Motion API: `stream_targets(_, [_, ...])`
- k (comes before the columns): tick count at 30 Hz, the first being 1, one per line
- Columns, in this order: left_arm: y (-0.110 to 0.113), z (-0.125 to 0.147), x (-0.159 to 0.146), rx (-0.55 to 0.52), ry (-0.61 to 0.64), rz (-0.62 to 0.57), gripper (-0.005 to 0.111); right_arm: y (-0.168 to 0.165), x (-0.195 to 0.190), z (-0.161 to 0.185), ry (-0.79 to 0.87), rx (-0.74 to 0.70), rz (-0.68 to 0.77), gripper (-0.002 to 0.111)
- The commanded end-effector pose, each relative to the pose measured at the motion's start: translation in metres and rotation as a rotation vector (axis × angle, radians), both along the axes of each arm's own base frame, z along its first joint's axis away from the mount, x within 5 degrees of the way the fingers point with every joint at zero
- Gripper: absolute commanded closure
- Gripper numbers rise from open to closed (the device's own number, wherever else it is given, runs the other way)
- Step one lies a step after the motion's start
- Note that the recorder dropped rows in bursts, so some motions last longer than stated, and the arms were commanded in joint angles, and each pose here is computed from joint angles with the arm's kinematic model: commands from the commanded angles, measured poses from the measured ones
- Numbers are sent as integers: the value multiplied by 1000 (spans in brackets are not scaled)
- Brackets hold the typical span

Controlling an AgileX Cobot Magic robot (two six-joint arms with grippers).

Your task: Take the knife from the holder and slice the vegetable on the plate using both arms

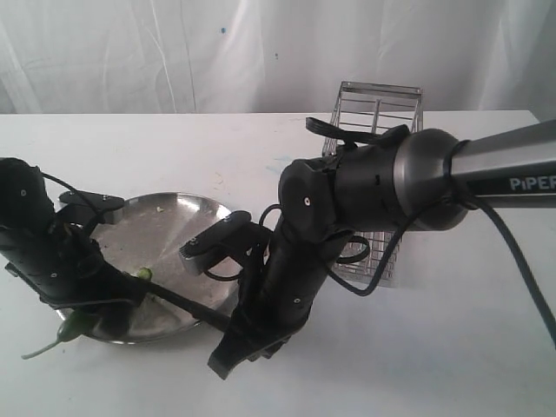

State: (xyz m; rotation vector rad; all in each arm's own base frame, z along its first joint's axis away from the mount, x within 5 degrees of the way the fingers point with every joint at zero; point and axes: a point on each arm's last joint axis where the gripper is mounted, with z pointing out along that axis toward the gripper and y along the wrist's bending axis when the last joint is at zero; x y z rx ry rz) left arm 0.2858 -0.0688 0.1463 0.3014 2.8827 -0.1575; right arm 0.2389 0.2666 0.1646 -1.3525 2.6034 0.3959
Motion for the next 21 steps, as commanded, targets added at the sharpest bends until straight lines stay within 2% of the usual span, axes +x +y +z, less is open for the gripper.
stream_targets(1, [-1, -5, -3, -15, 28, 39, 63, 9, -6, 7, -11, 1, 31, 108])
stream_targets(10, [-1, -5, -3, -23, 36, 48, 63, 28, 5, 2, 51, -70, 20, 108])
stream_targets(16, [-2, -5, -3, -41, 31, 61, 63, 39, 12, 11, 23, -42, 29, 108])
stream_targets(21, [-4, -2, -2, -59, 24, 77, 63, 54, 12, 9, 13, -77, 69, 108])
